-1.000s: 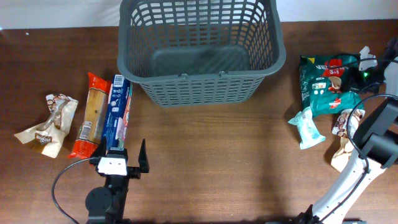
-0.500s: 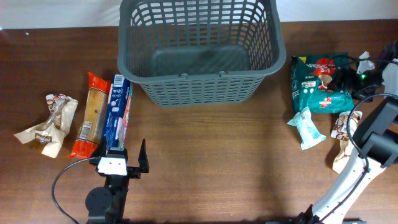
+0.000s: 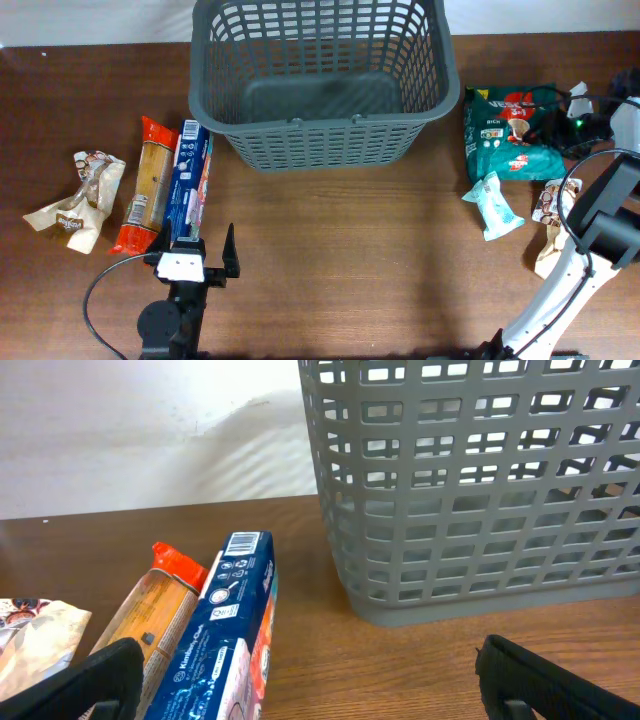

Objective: Pack container
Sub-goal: 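Grasp the green Nescafé bag with the right gripper and lift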

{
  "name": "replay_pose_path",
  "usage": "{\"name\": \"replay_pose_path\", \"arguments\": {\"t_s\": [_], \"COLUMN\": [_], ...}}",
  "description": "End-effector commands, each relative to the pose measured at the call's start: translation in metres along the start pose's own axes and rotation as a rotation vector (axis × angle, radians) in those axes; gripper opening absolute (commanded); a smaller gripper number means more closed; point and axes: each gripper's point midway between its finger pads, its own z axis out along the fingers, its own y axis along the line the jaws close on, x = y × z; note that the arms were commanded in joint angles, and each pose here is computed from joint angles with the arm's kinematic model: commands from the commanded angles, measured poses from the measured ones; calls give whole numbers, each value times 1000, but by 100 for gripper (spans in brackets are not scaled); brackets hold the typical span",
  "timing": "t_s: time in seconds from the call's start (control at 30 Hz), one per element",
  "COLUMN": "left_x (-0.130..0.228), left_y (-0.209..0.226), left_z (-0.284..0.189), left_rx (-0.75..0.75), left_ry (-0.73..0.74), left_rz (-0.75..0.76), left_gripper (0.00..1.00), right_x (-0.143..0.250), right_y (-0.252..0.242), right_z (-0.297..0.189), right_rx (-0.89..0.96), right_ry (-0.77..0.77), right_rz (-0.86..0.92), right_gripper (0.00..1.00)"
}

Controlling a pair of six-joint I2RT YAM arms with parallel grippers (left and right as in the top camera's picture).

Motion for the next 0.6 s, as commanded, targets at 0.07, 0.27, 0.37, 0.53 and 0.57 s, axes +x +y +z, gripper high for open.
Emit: {"name": "replay_pose_path", "arguments": {"t_s": [0.07, 0.27, 0.37, 0.53, 0.57], "left_x": [1, 1, 1, 1, 1], "left_y": [-3, -3, -3, -3, -3], "left_z": [0, 0, 0, 0, 0], "left_rx": [14, 14, 14, 14, 14], "left_ry": [-2, -2, -2, -2, -2], "left_rz": [-5, -5, -5, -5, -5], "left_gripper": [99, 99, 99, 99, 99], "right_x": [16, 13, 7, -22, -29], "right_y": [-1, -5, -4, 16, 23], "right_z": [31, 27, 11, -45, -59], "right_rx": [-31, -26, -24, -11, -7], "right_ry": [67, 55, 33, -84, -118], "right_rz": [42, 113, 132, 78, 61], "right_gripper": [4, 4, 4, 4, 4]}}
